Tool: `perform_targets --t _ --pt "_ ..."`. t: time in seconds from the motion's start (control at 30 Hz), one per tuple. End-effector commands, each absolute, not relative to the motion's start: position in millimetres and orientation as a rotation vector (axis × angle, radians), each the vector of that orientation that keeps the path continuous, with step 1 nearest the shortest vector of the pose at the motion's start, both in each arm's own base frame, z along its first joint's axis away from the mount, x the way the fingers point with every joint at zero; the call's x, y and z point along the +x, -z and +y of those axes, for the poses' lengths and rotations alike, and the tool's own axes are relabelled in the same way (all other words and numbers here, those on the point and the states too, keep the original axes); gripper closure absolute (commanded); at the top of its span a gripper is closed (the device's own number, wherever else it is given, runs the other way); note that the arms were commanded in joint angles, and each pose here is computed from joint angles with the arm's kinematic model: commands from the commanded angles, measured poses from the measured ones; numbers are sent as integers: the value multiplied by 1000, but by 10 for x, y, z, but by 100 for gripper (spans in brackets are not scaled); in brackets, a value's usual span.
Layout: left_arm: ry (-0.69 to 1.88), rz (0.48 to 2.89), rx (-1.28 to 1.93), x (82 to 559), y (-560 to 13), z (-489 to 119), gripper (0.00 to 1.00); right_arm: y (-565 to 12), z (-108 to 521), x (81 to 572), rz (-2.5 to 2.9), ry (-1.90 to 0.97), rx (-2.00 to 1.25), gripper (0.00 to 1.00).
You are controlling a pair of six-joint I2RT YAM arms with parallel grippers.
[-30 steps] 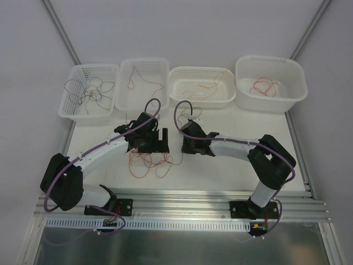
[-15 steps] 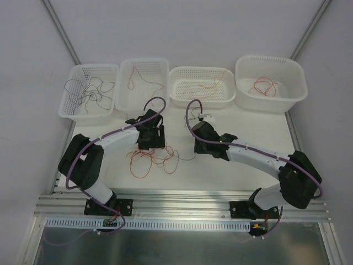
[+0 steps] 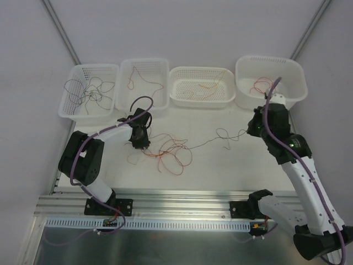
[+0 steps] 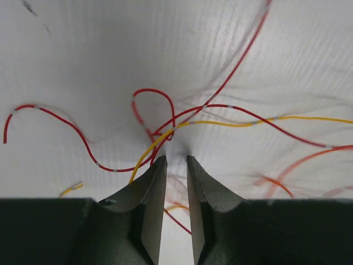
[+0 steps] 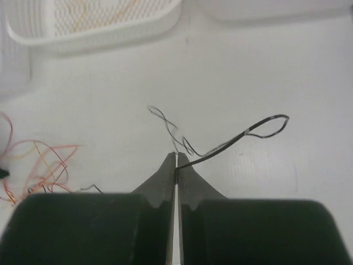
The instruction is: Untangle the cables
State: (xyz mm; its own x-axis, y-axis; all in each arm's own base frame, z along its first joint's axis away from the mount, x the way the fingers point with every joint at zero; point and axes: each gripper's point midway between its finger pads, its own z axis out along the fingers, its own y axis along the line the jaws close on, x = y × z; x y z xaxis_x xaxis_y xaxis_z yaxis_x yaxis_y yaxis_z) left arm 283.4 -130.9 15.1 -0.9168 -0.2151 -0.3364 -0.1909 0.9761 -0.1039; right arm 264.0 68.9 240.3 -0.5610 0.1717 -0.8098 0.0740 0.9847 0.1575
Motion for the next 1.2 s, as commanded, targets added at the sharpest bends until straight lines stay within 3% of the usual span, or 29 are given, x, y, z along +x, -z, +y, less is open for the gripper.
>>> perform_targets --t 0.0,0.23,0.4,0.53,0.67,0.77,0.8,0.93,1.03,1.17 --pt "22 2788 -312 2724 -102 -1096 78 -3019 406 2504 2072 -97 107 99" --pt "-14 2802 -337 2661 -46 -964 82 -3952 119 2464 1872 -112 184 99" --pt "19 2794 -347 2651 -90 -972 84 -4558 368 2445 1747 -288 100 99" --pt "58 2762 -340 2665 -198 -992 84 -4597 767 2462 1751 -512 -36 99" --pt "13 2734 -326 2624 -269 -889 83 -4462 778 2488 1783 -532 -8 99" --pt "115 2713 -288 2597 -404 -989 70 -4171 860 2524 1874 -586 -15 99" --pt "164 2681 -275 2605 -515 -1033 56 -4064 885 2533 1902 -606 -10 99" --pt "361 2587 -99 2595 -895 -1322 27 -3572 959 2571 2013 -662 17 99" --pt "506 2482 130 2517 -1216 -1692 18 -3146 958 2597 2124 -656 56 99" --pt "632 2356 432 2342 -1472 -2182 15 -2782 976 2619 2213 -643 72 99"
